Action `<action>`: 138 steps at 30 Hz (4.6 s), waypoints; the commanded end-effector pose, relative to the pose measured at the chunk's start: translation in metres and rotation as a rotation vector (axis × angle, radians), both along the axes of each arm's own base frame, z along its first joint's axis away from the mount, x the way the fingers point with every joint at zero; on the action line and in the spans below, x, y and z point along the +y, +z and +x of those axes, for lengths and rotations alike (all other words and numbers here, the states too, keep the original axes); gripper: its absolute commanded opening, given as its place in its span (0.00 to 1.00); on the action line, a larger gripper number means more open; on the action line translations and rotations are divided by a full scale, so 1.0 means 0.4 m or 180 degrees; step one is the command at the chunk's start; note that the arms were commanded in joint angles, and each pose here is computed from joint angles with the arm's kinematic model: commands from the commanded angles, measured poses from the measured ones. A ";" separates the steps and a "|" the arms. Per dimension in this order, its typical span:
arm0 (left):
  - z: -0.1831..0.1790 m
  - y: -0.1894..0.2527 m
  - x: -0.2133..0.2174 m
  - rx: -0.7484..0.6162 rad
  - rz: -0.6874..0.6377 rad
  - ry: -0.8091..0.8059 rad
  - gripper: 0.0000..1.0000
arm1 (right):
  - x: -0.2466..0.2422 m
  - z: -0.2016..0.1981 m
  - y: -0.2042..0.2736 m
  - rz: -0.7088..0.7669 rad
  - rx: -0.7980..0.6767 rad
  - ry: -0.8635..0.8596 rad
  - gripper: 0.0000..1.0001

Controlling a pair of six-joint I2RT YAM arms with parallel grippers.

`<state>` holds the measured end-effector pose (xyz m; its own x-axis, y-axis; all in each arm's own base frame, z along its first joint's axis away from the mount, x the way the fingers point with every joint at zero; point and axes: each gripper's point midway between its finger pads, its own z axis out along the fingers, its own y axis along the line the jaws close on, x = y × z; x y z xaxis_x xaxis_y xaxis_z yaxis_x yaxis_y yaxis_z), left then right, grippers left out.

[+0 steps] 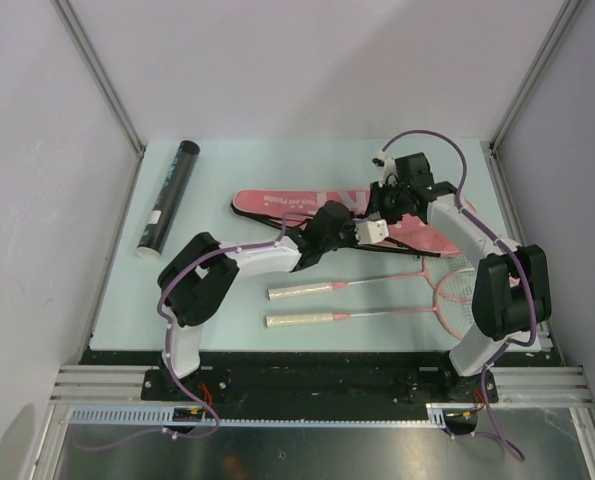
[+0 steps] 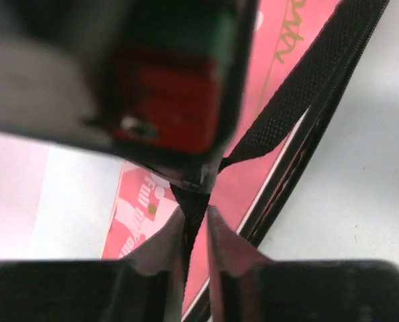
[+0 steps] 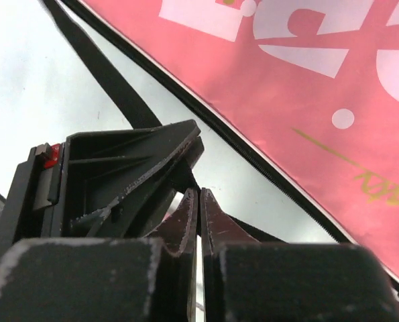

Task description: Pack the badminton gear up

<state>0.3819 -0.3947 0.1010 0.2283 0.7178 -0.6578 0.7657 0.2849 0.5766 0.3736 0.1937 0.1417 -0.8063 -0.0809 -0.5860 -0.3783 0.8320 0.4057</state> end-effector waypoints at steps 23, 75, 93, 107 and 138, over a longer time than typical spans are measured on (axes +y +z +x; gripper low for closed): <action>0.048 0.374 0.014 0.1943 -0.1997 0.1588 0.00 | -0.215 -0.181 0.275 0.0978 -0.0923 -0.1714 0.63; -0.064 0.424 -0.088 0.2591 -0.2247 0.1227 0.01 | -0.233 0.053 -0.179 0.0648 -0.0493 -0.2979 0.37; -0.034 0.407 -0.013 0.2246 -0.1996 0.1268 0.11 | -0.168 0.069 -0.025 0.1238 -0.1043 -0.2214 0.00; -0.057 0.389 0.058 0.2213 -0.1389 0.0747 0.62 | -0.030 -0.058 0.161 0.1894 -0.0349 -0.0732 0.00; -0.157 0.194 0.039 0.2088 -0.0712 0.1146 0.43 | 0.018 -0.068 0.217 0.2204 -0.0349 -0.0166 0.00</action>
<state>0.3108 -0.3896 0.1741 -0.5179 0.4951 -0.6976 0.7937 0.5824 -0.1759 0.3391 0.1960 0.1913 -0.7795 0.3809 -0.4973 -0.3071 0.4595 0.8334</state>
